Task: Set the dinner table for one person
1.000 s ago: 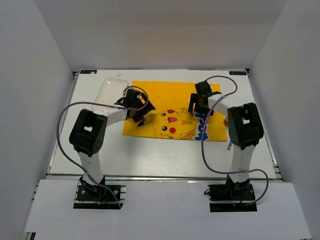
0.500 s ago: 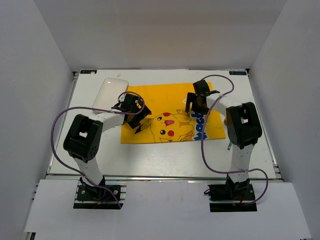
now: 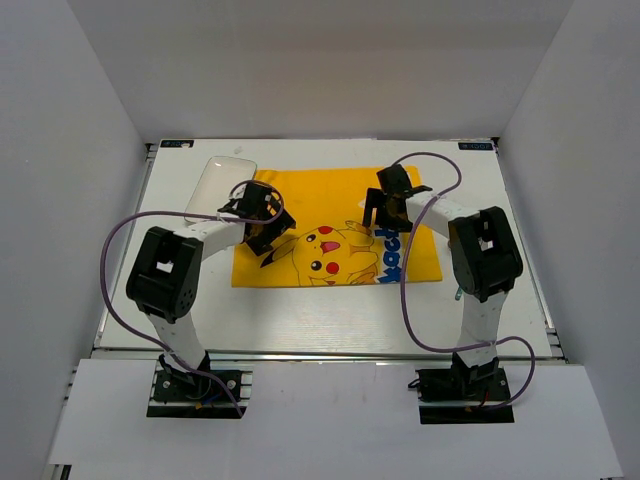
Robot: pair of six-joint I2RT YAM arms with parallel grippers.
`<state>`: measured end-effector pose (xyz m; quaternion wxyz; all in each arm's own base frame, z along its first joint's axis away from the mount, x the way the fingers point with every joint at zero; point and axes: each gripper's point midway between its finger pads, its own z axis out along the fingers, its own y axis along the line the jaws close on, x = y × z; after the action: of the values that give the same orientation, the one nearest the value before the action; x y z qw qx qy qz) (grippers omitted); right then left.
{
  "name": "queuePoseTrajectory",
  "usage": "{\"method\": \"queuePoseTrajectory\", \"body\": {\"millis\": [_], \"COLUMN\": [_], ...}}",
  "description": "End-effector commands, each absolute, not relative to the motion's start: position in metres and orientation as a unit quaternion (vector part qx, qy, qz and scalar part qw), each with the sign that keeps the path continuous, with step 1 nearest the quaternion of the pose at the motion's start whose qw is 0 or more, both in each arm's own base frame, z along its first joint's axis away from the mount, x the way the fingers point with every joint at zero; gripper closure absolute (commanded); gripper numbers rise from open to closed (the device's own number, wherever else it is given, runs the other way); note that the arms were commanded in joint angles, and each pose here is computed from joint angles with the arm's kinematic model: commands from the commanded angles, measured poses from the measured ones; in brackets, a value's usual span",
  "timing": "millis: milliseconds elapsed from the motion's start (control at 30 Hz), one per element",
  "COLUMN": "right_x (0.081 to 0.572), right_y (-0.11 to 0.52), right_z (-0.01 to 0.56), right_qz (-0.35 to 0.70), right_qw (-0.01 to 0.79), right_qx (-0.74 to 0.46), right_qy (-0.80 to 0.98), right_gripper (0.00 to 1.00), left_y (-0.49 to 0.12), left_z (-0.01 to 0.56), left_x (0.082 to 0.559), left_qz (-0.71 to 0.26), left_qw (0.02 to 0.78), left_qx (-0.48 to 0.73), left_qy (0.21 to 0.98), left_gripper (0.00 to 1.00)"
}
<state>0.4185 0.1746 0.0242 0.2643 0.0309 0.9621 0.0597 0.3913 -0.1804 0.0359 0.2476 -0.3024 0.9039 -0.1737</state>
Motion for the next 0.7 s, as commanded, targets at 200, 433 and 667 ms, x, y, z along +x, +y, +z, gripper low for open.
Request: {"method": "queuePoseTrajectory", "body": {"millis": [200, 433, 667], "right_x": [0.387, 0.387, 0.387], "right_y": [0.179, 0.179, 0.178], "right_z": [0.01, 0.013, 0.015], "right_qz": [0.066, 0.068, 0.065], "right_qw": [0.218, 0.22, 0.227], "right_qx": [0.049, 0.059, 0.062], "right_qy": [0.972, 0.971, 0.97], "right_gripper": [0.11, 0.11, 0.11], "left_y": [-0.138, -0.145, -0.15], "left_z": [0.008, 0.018, 0.033], "left_x": [0.366, 0.375, 0.379], "left_qz": [-0.075, -0.091, -0.105], "left_qw": [0.208, 0.214, 0.22], "left_qx": [-0.296, -0.281, -0.274], "left_qy": [0.929, 0.931, 0.93], "left_gripper": [0.02, 0.02, 0.02]}}
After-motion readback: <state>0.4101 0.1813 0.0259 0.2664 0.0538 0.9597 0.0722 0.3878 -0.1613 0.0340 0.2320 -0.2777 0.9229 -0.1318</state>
